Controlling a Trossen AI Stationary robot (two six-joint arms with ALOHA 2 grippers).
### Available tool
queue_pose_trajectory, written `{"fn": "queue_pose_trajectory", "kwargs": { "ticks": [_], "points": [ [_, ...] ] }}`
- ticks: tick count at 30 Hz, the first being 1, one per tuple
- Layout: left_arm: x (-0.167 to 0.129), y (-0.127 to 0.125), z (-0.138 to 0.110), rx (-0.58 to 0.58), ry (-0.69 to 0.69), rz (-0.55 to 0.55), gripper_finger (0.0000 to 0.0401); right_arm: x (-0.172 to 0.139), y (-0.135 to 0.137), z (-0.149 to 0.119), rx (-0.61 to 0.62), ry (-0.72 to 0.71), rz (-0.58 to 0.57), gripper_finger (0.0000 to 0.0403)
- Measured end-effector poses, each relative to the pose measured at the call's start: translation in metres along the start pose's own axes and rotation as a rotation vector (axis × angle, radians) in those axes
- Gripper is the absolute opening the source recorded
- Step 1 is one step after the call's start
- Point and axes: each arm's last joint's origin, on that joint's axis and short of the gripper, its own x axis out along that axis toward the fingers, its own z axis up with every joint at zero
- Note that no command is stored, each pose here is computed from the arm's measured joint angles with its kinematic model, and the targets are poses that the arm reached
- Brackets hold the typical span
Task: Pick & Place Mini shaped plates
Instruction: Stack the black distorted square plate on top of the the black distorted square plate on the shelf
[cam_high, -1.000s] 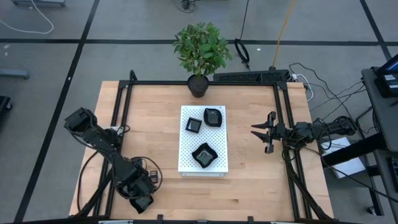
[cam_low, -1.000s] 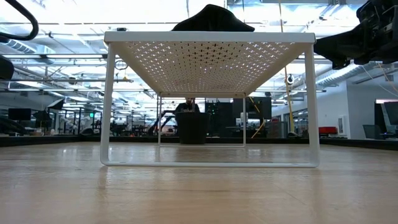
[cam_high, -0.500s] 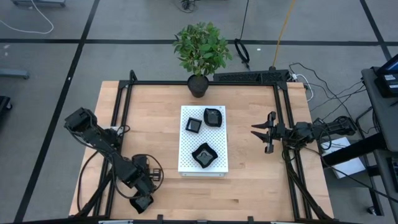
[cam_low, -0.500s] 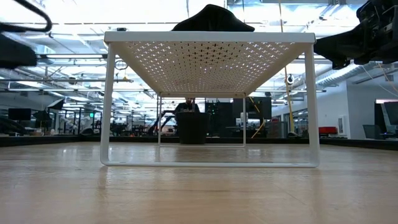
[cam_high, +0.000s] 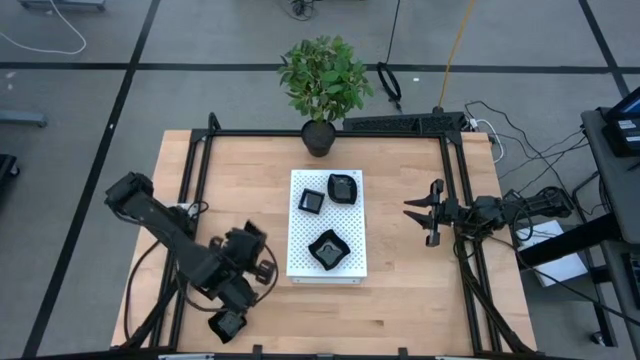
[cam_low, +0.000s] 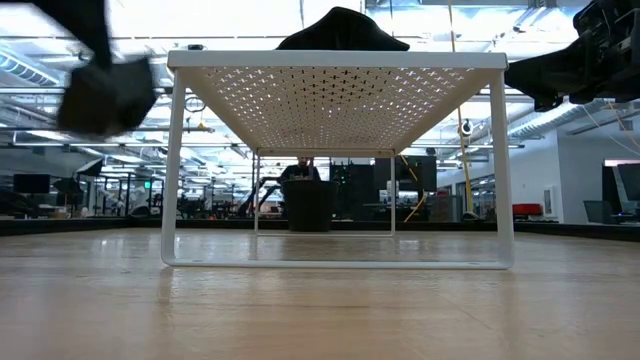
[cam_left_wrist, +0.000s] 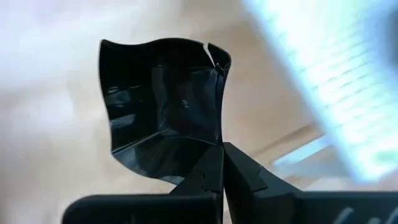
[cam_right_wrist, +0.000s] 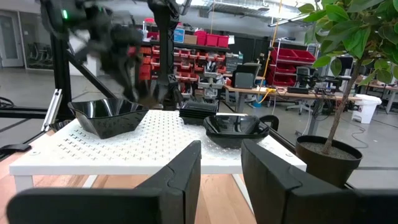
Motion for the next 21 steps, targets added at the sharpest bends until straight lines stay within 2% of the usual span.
{"fn": "queue_pose_trajectory", "kwargs": {
  "ticks": [6, 11, 18, 21],
  "points": [
    [-0.052, -0.021, 0.038, 0.206, -0.207, -0.183, 0.0001, 0.000, 0.000, 0.000, 0.000, 0.000, 0.000, 0.0102],
    [-0.084, -0.040, 0.073, 0.371, -0.301, -0.313, 0.0001, 0.000, 0.000, 0.000, 0.000, 0.000, 0.000, 0.0102],
    [-0.092, -0.074, 0.115, 0.611, -0.395, -0.539, 0.0000, 0.000, 0.000, 0.000, 0.000, 0.000, 0.000, 0.0102],
    [-0.078, -0.084, 0.124, 0.684, -0.364, -0.562, 0.0000, 0.000, 0.000, 0.000, 0.000, 0.000, 0.000, 0.0102]
  ]
}}
